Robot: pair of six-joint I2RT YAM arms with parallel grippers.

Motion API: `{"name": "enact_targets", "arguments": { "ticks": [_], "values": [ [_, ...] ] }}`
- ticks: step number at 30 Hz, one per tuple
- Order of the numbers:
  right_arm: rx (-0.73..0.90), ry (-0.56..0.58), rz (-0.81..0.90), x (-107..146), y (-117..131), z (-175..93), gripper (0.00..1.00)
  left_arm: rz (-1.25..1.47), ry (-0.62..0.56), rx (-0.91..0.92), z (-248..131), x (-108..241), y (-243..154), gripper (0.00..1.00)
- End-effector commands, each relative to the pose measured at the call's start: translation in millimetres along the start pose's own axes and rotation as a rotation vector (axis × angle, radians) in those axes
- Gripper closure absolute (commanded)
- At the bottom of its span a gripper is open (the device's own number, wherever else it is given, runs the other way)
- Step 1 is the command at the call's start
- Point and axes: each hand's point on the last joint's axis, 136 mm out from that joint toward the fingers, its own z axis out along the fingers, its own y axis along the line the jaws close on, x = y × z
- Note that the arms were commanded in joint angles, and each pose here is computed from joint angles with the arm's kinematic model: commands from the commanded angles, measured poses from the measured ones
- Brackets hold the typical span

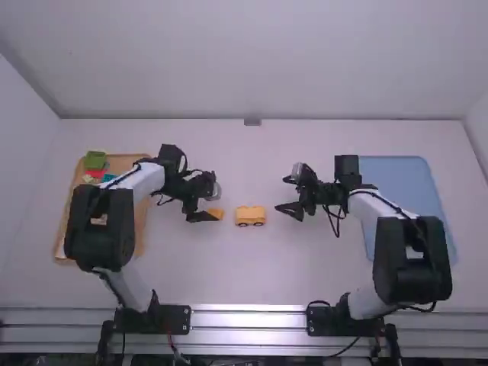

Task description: Assemble lego blocks to make yellow taxi

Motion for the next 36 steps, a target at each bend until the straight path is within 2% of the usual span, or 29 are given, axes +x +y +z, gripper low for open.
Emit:
{"name": "enact_targets", "arguments": {
  "ticks": [1,8,14,17,21,22,25,27,28,30,33,36],
  "values": [
    [-0.054,-0.043,0.001,-3.6,10.6,2.7,0.01,-0.056,-0.014,0.030,10.1,21.3,-9.4,0.01],
    [-0.107,-0.056,-0.023,-10.8,23.6,13.4,0.01,-0.159,-0.232,-0.043,6.7,42.5,-1.1,0.01],
    [-0.136,-0.059,-0.063,-15.8,31.4,23.2,0.01,-0.127,-0.246,-0.077,24.3,61.1,-8.8,0.00],
    [-0.150,-0.060,-0.078,-17.9,35.1,27.3,0.01,-0.110,-0.245,-0.096,28.8,67.5,-11.0,0.09],
    [-0.154,-0.061,-0.081,-18.5,36.3,28.4,0.01,-0.095,-0.243,-0.107,33.6,72.7,-13.4,0.26],
    [-0.152,-0.062,-0.076,-19.1,35.5,28.5,0.01,-0.095,-0.245,-0.109,34.8,74.6,-14.5,0.41],
    [-0.144,-0.068,-0.061,-21.9,32.7,28.8,0.01,-0.094,-0.245,-0.108,37.5,76.2,-17.9,0.44],
    [-0.133,-0.068,-0.030,-22.6,29.0,27.5,0.01,-0.083,-0.252,-0.115,38.0,75.9,-18.3,0.55],
    [-0.122,-0.070,-0.008,-22.6,25.6,25.1,0.01,-0.077,-0.254,-0.120,37.9,75.8,-17.6,0.64],
    [-0.111,-0.069,0.032,-21.6,22.0,22.0,0.01,-0.074,-0.262,-0.123,35.1,72.4,-16.5,0.71],
    [-0.082,-0.052,0.067,-16.3,15.9,17.8,0.01,-0.081,-0.288,-0.112,27.3,59.8,-16.1,0.90],
    [-0.054,0.008,0.044,-1.2,14.5,16.5,0.01,-0.093,-0.303,-0.101,13.7,43.8,-14.1,0.93]
  ]
}}
